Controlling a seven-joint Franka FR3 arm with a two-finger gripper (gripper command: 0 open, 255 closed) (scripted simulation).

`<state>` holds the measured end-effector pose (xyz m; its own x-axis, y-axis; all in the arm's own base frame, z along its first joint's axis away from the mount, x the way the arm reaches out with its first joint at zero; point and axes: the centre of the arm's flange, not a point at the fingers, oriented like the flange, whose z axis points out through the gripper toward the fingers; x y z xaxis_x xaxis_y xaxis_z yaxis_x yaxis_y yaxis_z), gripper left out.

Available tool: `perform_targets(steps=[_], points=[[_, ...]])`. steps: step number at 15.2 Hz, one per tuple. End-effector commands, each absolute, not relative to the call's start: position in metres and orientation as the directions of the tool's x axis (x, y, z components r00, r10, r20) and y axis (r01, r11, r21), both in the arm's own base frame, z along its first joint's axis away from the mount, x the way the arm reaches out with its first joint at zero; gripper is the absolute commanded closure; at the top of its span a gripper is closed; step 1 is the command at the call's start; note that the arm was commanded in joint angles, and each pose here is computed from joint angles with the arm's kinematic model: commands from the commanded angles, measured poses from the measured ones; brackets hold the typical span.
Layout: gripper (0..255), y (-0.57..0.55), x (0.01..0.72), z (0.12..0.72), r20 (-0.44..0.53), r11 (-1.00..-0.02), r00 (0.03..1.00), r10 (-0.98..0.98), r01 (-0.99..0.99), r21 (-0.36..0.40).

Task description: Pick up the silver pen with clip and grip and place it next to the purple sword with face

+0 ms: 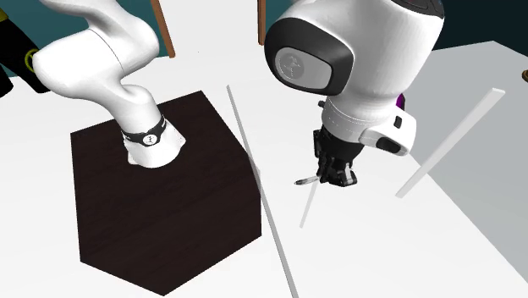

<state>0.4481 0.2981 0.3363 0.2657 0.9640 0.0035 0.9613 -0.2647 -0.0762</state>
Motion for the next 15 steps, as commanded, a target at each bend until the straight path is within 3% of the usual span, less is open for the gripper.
perform_targets(steps=[1, 15], points=[[255, 0.298, 0.447, 0.335, 0.001, -0.264, 0.265, 0.964, 0.961, -0.079], [255, 0.299, 0.447, 0.397, 0.001, -0.264, 0.265, 0.964, 0.961, -0.079]])
